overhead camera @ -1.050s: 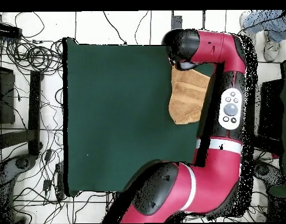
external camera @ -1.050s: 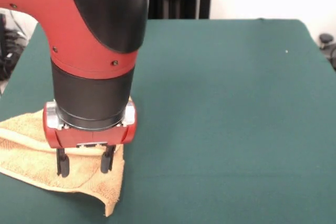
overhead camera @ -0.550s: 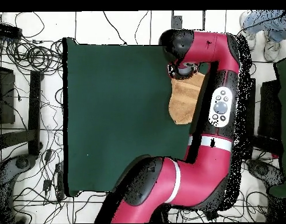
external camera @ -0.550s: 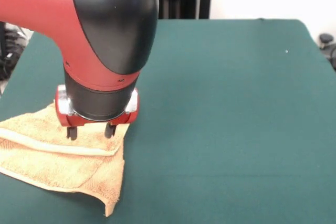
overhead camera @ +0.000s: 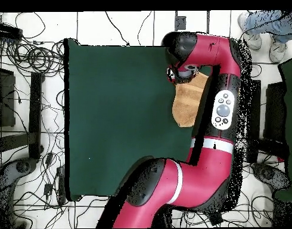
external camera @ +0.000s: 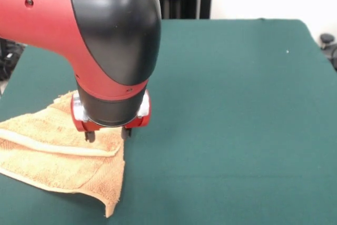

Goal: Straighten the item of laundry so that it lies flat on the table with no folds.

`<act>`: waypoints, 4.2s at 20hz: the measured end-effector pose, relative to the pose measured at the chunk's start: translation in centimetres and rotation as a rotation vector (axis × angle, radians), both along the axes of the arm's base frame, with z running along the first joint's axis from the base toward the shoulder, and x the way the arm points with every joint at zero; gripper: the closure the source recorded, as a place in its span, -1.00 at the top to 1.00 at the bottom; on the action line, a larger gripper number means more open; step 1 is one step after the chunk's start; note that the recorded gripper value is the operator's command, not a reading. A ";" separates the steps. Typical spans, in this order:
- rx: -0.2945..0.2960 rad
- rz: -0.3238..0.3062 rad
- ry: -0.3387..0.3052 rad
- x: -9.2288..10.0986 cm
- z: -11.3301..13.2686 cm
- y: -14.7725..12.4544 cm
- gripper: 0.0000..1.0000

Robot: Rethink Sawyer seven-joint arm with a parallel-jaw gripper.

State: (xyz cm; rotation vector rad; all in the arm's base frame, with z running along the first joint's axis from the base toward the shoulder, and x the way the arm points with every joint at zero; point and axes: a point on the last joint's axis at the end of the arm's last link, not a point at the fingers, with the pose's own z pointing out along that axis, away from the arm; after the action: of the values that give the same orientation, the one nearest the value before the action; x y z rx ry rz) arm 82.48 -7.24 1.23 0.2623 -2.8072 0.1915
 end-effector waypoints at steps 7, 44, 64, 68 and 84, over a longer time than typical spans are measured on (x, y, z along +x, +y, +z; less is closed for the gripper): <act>0.032 -0.011 0.004 -0.1 -0.6 0.5 1.00; 0.008 -0.004 -0.058 -0.9 -5.7 -1.0 1.00; -0.074 0.033 -0.053 -0.7 -5.7 -0.6 1.00; -0.109 0.050 -0.048 -0.6 -5.9 -0.1 1.00; -0.141 0.040 -0.020 -0.6 -6.1 0.1 -1.00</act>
State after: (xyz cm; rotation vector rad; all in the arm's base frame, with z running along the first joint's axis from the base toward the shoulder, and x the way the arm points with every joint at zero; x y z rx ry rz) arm 81.87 -7.17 -4.89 0.2851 -2.7931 0.4010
